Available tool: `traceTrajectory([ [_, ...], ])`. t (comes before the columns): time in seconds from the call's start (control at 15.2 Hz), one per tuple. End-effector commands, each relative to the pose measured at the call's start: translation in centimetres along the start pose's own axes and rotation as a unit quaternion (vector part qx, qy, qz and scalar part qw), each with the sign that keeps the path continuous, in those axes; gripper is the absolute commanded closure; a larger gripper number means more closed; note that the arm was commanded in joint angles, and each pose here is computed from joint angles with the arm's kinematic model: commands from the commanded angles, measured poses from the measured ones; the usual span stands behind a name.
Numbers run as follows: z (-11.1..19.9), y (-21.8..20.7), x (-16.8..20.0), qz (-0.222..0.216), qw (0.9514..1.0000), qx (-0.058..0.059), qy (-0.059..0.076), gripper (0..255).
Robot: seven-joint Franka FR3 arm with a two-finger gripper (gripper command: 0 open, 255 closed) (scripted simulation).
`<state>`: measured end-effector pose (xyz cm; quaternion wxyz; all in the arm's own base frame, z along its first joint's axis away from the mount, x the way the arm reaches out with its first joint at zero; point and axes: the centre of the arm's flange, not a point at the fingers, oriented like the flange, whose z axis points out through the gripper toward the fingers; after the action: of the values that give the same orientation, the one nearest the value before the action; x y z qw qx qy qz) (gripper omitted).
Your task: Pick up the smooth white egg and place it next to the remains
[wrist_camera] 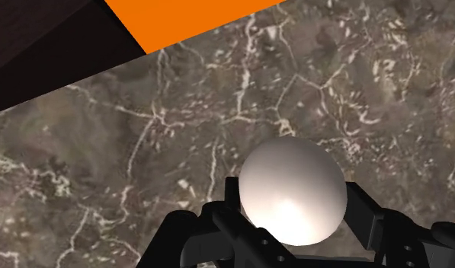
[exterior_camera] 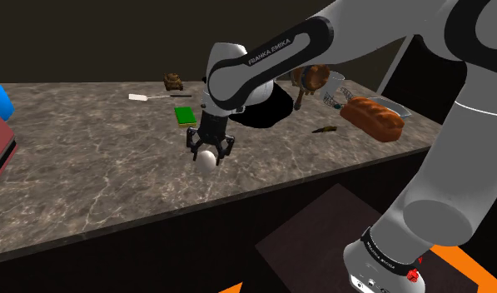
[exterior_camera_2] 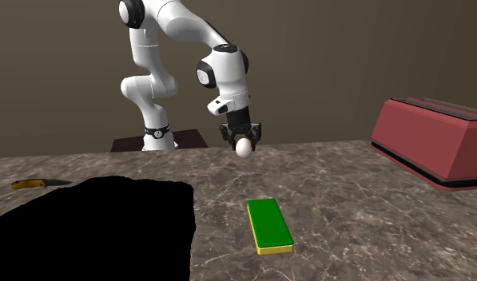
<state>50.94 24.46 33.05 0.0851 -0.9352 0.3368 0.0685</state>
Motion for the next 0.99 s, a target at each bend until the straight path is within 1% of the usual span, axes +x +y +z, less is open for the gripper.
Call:
traceTrajectory([
  [0.0, 0.0, 0.0, 0.0, 0.0, 1.0, 0.0, 0.0, 255],
  [0.33, 0.0, 0.0, 0.0, 0.0, 1.0, 0.0, 0.0, 255],
  [0.92, -4.6, -0.5, -0.9, 0.0, 1.0, 0.0, 0.0, 255],
])
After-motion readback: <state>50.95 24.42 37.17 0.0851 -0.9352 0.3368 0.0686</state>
